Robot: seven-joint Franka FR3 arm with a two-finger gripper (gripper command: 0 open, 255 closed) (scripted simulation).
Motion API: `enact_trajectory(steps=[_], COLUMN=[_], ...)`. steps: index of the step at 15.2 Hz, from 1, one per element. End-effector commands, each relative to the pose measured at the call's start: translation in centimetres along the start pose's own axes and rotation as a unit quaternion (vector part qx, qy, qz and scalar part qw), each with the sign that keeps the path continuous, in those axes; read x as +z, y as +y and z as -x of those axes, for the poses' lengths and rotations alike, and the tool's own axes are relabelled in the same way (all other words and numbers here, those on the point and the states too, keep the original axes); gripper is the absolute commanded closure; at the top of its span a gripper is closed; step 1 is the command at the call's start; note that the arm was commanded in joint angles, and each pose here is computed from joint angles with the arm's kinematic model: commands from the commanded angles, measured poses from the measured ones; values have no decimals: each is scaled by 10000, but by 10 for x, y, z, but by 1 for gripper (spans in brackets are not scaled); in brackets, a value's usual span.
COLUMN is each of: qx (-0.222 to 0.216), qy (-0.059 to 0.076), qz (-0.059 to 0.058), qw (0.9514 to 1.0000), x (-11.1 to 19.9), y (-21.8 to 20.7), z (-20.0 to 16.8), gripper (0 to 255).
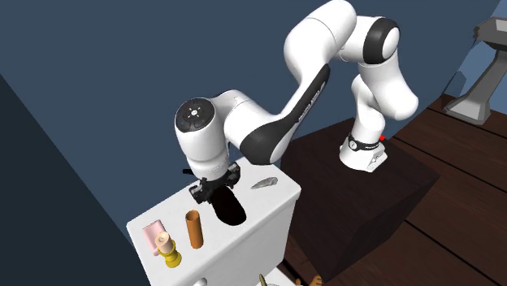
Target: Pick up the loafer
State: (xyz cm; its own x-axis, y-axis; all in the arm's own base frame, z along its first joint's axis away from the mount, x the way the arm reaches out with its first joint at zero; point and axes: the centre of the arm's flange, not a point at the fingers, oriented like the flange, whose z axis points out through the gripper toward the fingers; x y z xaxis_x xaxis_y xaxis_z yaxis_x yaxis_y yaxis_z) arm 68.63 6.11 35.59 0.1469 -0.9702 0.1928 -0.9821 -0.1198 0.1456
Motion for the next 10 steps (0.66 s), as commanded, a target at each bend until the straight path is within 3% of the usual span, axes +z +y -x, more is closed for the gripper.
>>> enact_trajectory(steps=[1, 10], qx=[0, 0], qy=[0, 0], qz=[-3, -3], qw=[10000, 10000], x=[-11, -47], y=[2, 7], z=[-3, -10], gripper=[255, 255])
